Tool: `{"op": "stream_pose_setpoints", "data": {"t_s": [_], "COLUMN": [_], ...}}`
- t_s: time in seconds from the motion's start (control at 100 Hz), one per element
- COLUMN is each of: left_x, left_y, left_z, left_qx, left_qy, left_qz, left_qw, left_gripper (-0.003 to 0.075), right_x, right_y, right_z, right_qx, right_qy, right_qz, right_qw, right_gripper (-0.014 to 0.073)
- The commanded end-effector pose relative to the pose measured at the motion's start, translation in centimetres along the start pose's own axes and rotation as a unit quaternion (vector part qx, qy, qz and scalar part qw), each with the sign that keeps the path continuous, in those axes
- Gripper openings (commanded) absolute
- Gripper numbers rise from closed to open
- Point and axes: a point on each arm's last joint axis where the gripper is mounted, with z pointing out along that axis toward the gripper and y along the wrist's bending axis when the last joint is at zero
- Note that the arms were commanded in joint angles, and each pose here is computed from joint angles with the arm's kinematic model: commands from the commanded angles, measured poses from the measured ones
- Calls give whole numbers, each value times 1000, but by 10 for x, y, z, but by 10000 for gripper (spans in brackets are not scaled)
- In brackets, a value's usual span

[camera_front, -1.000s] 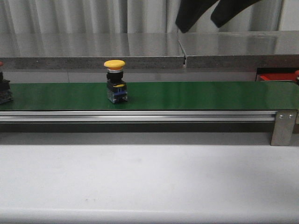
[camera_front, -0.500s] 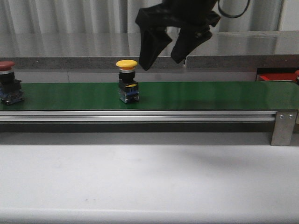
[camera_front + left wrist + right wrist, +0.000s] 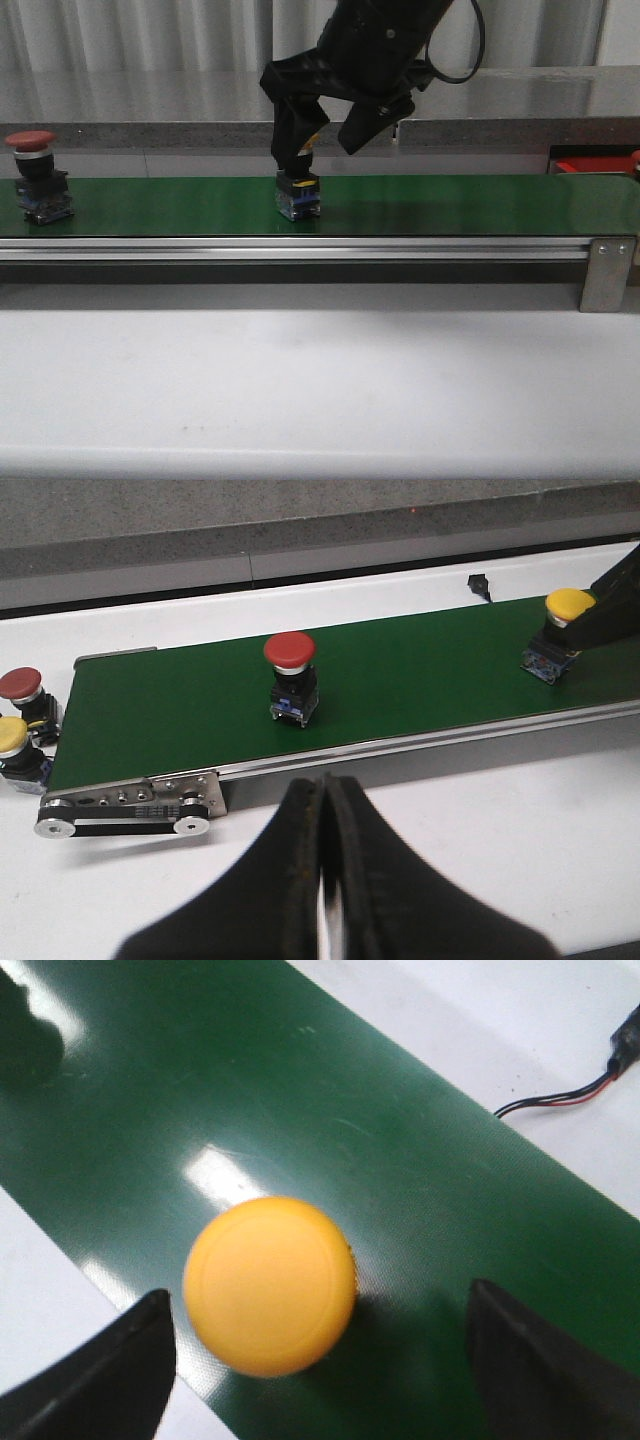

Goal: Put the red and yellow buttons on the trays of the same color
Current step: 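Lower the right gripper onto the yellow button on the belt, close, then carry the yellow button to the yellow tray and release it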

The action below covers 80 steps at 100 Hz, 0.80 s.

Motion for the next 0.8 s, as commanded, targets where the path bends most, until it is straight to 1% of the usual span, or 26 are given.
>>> {"op": "stream_pose_setpoints", "data": {"t_s": [0.0, 0.08, 0.15, 0.22, 0.27, 0.29, 0.34, 0.39, 0.44, 0.53, 0.69, 0.79], "left_x": [-13, -13, -13, -13, -13, -13, -13, -13, -13, -13, -13, -13], "left_y": [-1, -1, -1, -1, -1, -1, -1, -1, -1, -1, -1, -1], "left_z": [-4, -4, -4, -4, -4, -4, -4, -4, -4, -4, -4, -4], "left_qx": [0, 0, 0, 0, 0, 0, 0, 0, 0, 0, 0, 0], "left_qy": [-47, -47, -47, -47, -47, -47, -47, -47, -47, -47, -47, -47], "left_qz": [-8, -8, -8, -8, -8, -8, -8, -8, -8, -8, -8, -8], "left_qw": [999, 999, 999, 999, 999, 999, 999, 999, 999, 999, 999, 999], "left_gripper": [-20, -20, -20, -20, -20, -20, -20, -20, -20, -20, -20, -20], "right_x": [-24, -24, -25, -26, -26, -26, -26, -26, -27, -28, -22, -12], "right_y": [3, 3, 3, 2, 2, 2, 2, 2, 3, 4, 6, -1], "right_z": [-24, -22, -22, -23, -23, -23, -23, -23, -25, -33, -58, -76], "right_qx": [4, 3, 5, 6, 6, 6, 7, 7, 7, 6, 11, 25], "right_qy": [-73, -73, -78, -82, -82, -82, -84, -86, -87, -91, -108, -121], "right_qz": [-1, 1, 1, 1, 1, 1, 1, 1, 1, 0, 9, 19], "right_qw": [997, 997, 997, 997, 997, 997, 996, 996, 996, 996, 994, 992], "right_gripper": [594, 580, 518, 400, 288, 260, 158, 89, 40, 0, -3, -3]}}
